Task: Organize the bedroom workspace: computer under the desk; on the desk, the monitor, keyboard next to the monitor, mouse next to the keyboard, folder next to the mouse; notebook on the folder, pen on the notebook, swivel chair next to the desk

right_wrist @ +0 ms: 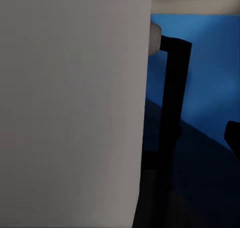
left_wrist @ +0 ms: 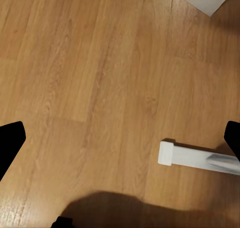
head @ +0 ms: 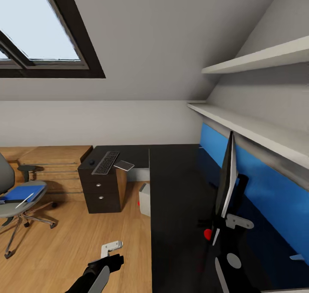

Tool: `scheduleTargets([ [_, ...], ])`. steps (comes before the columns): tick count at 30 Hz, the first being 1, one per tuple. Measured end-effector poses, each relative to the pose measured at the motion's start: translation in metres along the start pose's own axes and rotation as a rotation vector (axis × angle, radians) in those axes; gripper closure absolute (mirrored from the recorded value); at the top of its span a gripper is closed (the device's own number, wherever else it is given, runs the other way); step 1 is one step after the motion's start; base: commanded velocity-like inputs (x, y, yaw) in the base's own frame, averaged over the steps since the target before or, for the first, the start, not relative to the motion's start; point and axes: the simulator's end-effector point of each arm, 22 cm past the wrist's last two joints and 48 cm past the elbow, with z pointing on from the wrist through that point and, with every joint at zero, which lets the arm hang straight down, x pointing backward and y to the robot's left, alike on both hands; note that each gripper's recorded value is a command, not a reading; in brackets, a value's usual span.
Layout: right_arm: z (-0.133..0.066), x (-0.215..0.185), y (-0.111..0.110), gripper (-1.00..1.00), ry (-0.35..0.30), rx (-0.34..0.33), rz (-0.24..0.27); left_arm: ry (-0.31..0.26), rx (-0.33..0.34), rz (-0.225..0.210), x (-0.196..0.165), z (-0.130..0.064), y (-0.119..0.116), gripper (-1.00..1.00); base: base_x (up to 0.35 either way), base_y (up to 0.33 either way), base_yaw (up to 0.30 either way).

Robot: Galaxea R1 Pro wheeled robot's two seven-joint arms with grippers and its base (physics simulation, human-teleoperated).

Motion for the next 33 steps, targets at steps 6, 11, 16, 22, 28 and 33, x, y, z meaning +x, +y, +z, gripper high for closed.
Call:
scheduleTargets([
  [6,0.0001,0.0017,-0.0001,-1.00,0.003,0.000,0.002,0.002,0.001,0.000,0.0003,0.0003,-0.0005,-1.00,-0.080,-0.029,0.000],
  [11,0.0002,0.0017,-0.0001,-1.00,0.003,0.000,0.001,0.002,0.000,0.001,0.0005,0.0003,-0.0003,-1.00,-0.199,-0.061,0.000],
  [16,-0.0002,0.0018,0.0006,-1.00,0.004,-0.002,0.001,0.002,0.001,0.004,0.0008,0.0000,-0.0010,-1.00,-0.042,-0.011,0.000],
  [22,-0.0002,0.0021,0.0011,-1.00,0.004,-0.003,-0.001,0.002,0.000,0.005,0.0007,0.0002,-0.0008,-1.00,-0.096,-0.147,0.000],
  [28,-0.0004,0.0019,0.0014,-1.00,0.004,-0.003,0.000,0.001,0.000,0.005,0.0006,0.0000,-0.0008,-1.00,-0.043,-0.233,0.000],
  [33,-0.0005,0.0018,0.0022,-1.00,0.003,-0.005,-0.001,0.000,0.000,0.004,0.0005,0.0000,-0.0008,-1.00,-0.006,-0.038,0.000],
])
